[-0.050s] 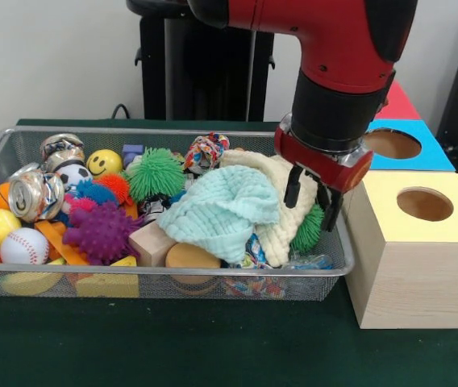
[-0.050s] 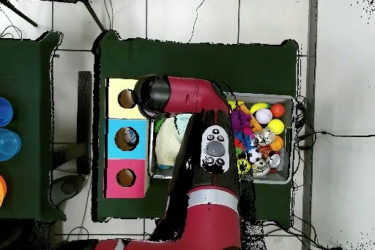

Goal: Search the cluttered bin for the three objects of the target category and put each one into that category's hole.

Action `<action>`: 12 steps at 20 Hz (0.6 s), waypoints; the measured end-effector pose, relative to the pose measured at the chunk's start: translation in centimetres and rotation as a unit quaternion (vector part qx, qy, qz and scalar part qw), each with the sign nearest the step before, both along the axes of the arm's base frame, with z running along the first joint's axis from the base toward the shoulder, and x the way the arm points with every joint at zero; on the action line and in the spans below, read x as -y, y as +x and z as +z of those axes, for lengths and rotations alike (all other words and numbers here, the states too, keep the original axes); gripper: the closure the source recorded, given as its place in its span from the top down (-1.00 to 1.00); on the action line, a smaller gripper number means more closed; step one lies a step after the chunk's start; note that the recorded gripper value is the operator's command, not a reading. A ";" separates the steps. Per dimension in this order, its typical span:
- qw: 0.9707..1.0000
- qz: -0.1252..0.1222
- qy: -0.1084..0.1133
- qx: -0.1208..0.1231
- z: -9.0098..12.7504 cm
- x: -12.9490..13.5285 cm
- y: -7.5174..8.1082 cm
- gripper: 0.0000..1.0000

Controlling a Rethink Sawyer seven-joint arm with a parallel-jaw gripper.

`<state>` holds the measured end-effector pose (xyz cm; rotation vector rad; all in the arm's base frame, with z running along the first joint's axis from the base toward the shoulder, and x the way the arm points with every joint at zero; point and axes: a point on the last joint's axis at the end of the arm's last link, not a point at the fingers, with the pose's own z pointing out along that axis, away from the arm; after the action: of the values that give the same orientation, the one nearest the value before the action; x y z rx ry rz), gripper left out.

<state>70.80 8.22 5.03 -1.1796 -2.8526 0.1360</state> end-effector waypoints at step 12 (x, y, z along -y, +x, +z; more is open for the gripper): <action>1.000 -0.013 -0.005 0.019 -4.1 0.6 -0.3 1.00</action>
<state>70.49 7.59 0.90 -1.2344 -2.8702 0.1288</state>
